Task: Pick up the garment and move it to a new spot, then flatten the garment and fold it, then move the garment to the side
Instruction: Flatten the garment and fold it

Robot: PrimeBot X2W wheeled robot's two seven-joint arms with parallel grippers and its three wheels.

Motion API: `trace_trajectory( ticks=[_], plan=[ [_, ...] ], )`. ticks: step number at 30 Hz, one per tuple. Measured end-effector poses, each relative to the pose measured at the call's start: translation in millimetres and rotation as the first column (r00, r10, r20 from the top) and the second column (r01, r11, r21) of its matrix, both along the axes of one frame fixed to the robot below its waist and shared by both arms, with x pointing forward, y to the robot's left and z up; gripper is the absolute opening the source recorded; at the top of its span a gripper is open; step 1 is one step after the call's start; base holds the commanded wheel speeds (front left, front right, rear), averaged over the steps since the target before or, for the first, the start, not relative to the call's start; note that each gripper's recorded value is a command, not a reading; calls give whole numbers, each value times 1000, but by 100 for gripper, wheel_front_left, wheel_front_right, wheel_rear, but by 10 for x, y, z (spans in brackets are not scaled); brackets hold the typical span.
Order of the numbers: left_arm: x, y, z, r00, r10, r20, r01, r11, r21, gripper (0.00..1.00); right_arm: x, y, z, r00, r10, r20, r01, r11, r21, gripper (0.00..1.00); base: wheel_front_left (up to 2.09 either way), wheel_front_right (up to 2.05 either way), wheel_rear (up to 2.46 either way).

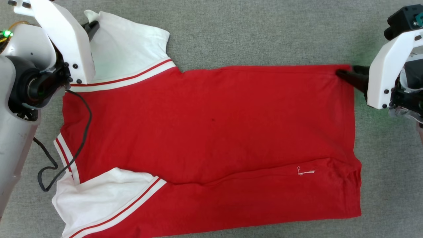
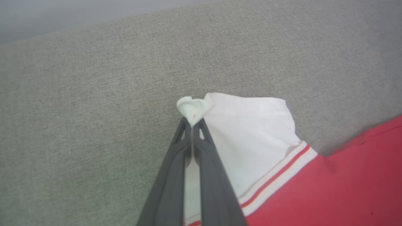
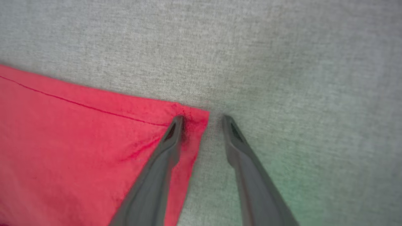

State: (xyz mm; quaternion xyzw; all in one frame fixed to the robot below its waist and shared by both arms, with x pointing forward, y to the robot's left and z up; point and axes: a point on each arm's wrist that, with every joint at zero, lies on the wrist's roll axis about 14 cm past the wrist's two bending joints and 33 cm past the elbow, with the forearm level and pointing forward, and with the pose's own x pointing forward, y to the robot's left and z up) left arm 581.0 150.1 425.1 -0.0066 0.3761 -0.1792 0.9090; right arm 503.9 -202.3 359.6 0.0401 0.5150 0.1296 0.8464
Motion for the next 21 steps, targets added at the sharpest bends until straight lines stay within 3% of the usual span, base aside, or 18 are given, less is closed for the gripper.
trace_trajectory(
  ticks=[5,11,21],
  plan=[
    [16,18,52,1000,10,23,-10,1000,-6,0,1,52,50,1000,25,12,-25,1000,-13,0,0,0,0],
    [1,104,246,994,59,87,-55,997,-55,0,132,59,365,986,27,162,-22,999,-28,0,0,0,0],
    [-569,442,463,962,223,159,-193,964,-185,0,-141,-27,810,953,-19,304,24,1000,-13,0,0,0,0]
  ],
)
